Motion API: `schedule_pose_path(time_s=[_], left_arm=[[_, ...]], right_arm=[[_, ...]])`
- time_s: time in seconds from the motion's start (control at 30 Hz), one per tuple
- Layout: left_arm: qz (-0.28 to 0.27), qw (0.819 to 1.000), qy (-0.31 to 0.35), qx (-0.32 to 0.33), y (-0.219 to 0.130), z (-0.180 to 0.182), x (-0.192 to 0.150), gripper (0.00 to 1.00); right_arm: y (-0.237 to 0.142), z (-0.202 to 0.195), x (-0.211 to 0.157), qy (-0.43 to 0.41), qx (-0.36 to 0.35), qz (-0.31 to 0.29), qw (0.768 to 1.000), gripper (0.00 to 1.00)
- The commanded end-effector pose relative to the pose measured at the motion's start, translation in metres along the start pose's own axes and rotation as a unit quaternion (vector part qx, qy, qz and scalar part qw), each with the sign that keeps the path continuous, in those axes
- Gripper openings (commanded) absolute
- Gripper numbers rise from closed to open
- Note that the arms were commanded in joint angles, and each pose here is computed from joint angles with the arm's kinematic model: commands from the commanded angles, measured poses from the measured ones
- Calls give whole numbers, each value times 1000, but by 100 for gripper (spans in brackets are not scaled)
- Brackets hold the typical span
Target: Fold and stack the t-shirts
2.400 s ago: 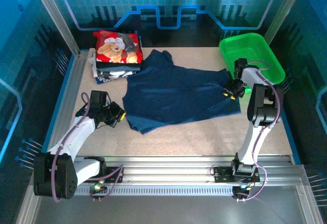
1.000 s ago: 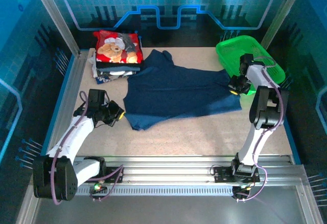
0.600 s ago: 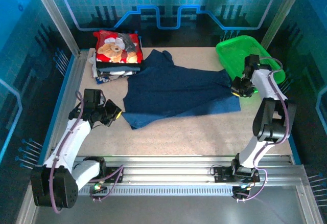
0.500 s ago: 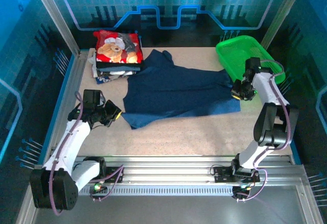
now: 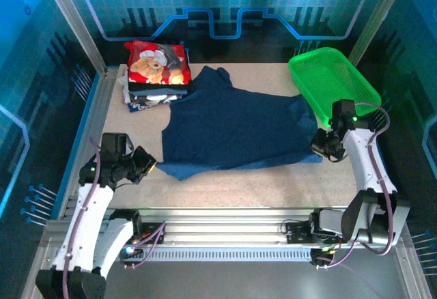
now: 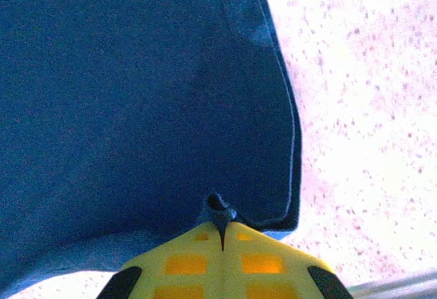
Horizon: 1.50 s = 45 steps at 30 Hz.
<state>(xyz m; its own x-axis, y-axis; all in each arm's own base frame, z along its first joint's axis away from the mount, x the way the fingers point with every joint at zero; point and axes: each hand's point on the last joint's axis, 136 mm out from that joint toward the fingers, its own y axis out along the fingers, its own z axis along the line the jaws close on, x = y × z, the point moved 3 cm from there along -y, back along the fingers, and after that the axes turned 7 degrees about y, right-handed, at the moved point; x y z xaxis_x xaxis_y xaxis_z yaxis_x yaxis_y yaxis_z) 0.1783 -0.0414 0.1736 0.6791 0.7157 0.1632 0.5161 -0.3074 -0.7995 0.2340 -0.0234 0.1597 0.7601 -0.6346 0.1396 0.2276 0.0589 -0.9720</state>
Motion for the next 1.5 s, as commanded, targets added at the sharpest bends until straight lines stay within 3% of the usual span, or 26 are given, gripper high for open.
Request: schedule_pose_path(time_s=[0.0,0.37,0.8,1.47], left_arm=[[-3,998,-17,66,-15,25,-10,0],[-17,999,24,31,-26,-3,7,0],[10,997,80,7,7,-53,54,0],[62,980,190,13,66,-103,105,0]], right_arm=[[2,-8,-22,7,-11,29,999,0],[-4,-13,-31,6,-16,19,1000,0],[11,11,15,-17,-23,9,1000,0],[38,20,47,-44,-49,21,998,0]])
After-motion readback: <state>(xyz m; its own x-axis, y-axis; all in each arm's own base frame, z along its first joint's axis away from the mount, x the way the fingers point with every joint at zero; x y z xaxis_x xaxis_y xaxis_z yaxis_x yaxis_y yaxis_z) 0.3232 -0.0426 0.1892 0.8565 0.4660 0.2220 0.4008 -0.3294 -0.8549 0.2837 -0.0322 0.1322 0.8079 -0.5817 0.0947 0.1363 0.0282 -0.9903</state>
